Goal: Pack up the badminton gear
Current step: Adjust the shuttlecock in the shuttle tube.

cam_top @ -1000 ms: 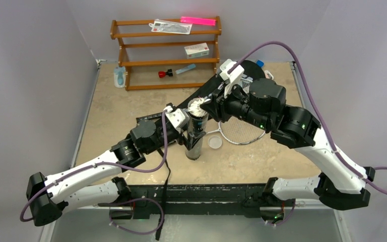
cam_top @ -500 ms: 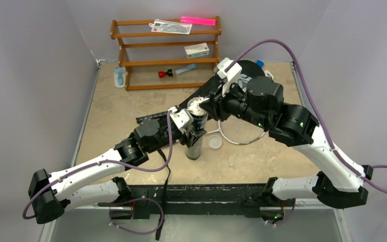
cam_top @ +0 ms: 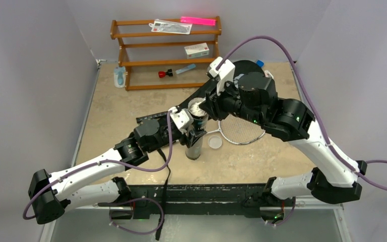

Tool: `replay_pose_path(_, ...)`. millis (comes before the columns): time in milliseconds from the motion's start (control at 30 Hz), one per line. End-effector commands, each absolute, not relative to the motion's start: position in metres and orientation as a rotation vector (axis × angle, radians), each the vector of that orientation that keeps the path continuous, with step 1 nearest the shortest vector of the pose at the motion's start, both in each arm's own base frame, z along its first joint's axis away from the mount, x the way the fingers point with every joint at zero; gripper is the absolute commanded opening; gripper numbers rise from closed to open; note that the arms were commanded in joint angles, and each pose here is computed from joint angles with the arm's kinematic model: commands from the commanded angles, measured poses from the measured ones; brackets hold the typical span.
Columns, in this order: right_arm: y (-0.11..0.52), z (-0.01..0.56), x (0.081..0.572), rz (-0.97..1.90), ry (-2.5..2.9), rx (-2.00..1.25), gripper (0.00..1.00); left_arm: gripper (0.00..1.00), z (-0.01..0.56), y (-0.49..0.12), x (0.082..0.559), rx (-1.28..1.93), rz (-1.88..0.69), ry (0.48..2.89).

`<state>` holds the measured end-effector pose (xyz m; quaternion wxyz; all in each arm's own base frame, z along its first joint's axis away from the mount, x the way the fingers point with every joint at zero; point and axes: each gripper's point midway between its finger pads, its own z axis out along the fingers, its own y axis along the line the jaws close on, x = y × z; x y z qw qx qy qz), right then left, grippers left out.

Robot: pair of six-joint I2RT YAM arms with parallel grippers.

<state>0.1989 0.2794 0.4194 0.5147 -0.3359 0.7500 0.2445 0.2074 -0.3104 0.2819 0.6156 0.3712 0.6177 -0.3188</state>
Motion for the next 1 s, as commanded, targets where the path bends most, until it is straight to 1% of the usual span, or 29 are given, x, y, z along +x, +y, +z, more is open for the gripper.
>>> replay_pose_path(0, 0.266, 0.41, 0.202, 0.489, 1.854, -0.833, 0.0, 0.55, 0.295, -0.315, 0.204, 0.898, -0.746, 1.352)
replay_pose_path(267, 0.273, 0.413, 0.203, 0.502, 1.837, -0.851, 0.0, 0.54, 0.295, -0.324, 0.201, 0.936, -0.773, 1.344)
replay_pose_path(500, 0.28, 0.412, 0.204, 0.516, 1.832, -0.873, 0.07, 0.54, 0.293, -0.329, 0.201, 0.953, -0.785, 1.353)
replay_pose_path(533, 0.28, 0.411, 0.204, 0.519, 1.834, -0.874, 0.1, 0.54, 0.293, -0.329, 0.201, 0.952, -0.785, 1.354)
replay_pose_path(700, 0.277, 0.422, 0.199, 0.553, 1.807, -0.848, 0.3, 0.54, 0.292, -0.325, 0.203, 0.918, -0.778, 1.38)
replay_pose_path(767, 0.275, 0.429, 0.198, 0.563, 1.787, -0.833, 0.38, 0.54, 0.294, -0.322, 0.204, 0.901, -0.778, 1.387)
replay_pose_path(867, 0.272, 0.44, 0.197, 0.58, 1.754, -0.81, 0.54, 0.54, 0.294, -0.32, 0.201, 0.895, -0.789, 1.392)
replay_pose_path(933, 0.27, 0.447, 0.196, 0.593, 1.732, -0.797, 0.6, 0.54, 0.293, -0.32, 0.2, 0.891, -0.795, 1.399)
replay_pose_path(967, 0.27, 0.451, 0.195, 0.599, 1.721, -0.791, 0.61, 0.54, 0.294, -0.32, 0.2, 0.891, -0.797, 1.399)
